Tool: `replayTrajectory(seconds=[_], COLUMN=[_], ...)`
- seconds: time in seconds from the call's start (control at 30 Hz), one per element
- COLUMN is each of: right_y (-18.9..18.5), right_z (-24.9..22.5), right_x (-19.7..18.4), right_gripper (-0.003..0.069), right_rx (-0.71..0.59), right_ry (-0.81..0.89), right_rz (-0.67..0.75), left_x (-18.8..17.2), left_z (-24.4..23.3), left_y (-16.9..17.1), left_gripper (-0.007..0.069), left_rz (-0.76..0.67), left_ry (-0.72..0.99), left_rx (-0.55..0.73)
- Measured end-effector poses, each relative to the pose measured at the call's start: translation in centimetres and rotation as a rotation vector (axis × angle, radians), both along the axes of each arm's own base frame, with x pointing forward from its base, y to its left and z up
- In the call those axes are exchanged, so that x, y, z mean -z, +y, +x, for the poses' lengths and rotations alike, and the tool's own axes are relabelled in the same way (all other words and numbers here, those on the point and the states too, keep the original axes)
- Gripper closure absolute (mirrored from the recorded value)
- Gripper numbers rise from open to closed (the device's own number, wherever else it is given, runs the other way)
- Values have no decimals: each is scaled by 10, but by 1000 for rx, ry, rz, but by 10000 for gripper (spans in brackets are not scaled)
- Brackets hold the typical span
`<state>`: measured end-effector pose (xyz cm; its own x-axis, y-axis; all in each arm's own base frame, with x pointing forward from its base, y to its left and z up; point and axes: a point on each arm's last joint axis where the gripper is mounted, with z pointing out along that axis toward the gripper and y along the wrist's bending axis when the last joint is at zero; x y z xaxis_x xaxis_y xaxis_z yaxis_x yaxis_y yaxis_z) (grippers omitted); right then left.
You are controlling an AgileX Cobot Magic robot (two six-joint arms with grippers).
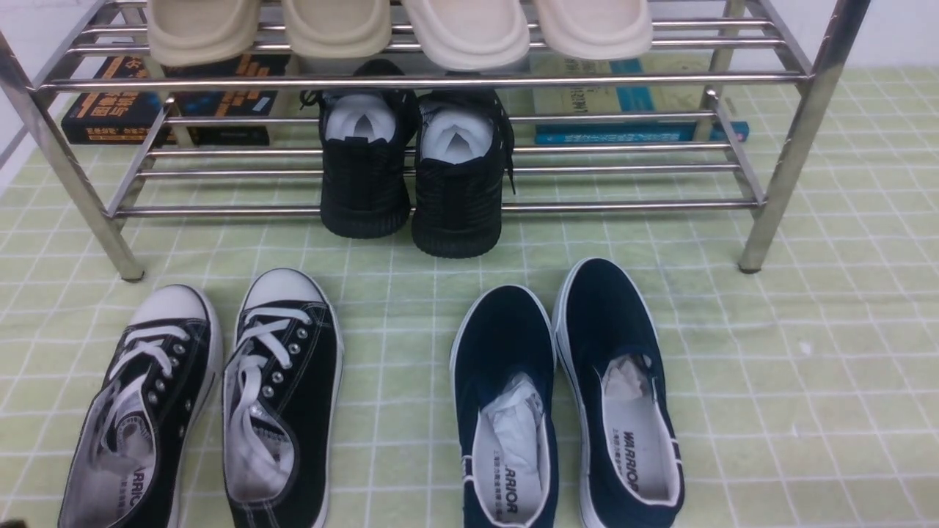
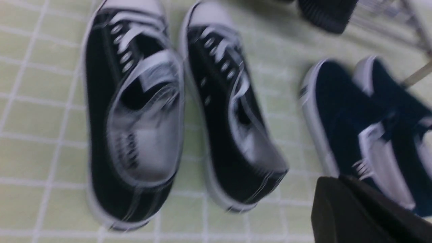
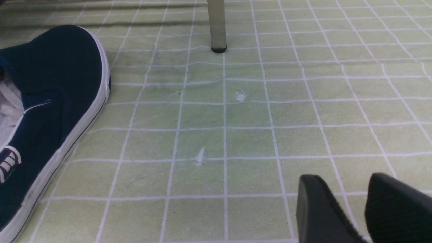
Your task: Take the shoes off the shelf with your hand from the green coffee tablecloth.
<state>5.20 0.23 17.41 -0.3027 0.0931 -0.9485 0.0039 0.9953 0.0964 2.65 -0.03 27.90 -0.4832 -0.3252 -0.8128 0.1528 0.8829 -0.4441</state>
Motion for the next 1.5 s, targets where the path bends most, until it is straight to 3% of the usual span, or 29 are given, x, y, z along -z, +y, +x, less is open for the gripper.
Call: replayTrajectory(seconds=[0.2, 0.47, 0.7, 0.9, 1.07, 1.5], right_y=[0, 0, 0, 0, 0, 0], right_z=[0, 0, 0, 0, 0, 0], right_x=[0, 0, 0, 0, 0, 0], right_gripper=[420, 420, 420, 420, 420, 420], right_rx=[0, 0, 0, 0, 0, 0], right_ry=[0, 0, 0, 0, 0, 0], right_rz=[0, 0, 0, 0, 0, 0], left_x=[2, 3, 3, 19, 60, 104], left_z=[4, 8, 10, 17, 25, 26], left_y=[-3, 10, 14, -1, -16, 0], left_gripper=[624, 615, 609, 607, 605, 590], left_rz=[-27, 150, 218, 227, 282, 379], left_ry=[-50, -88, -119, -179, -191, -146], left_rx=[6, -83, -115, 5, 83, -215])
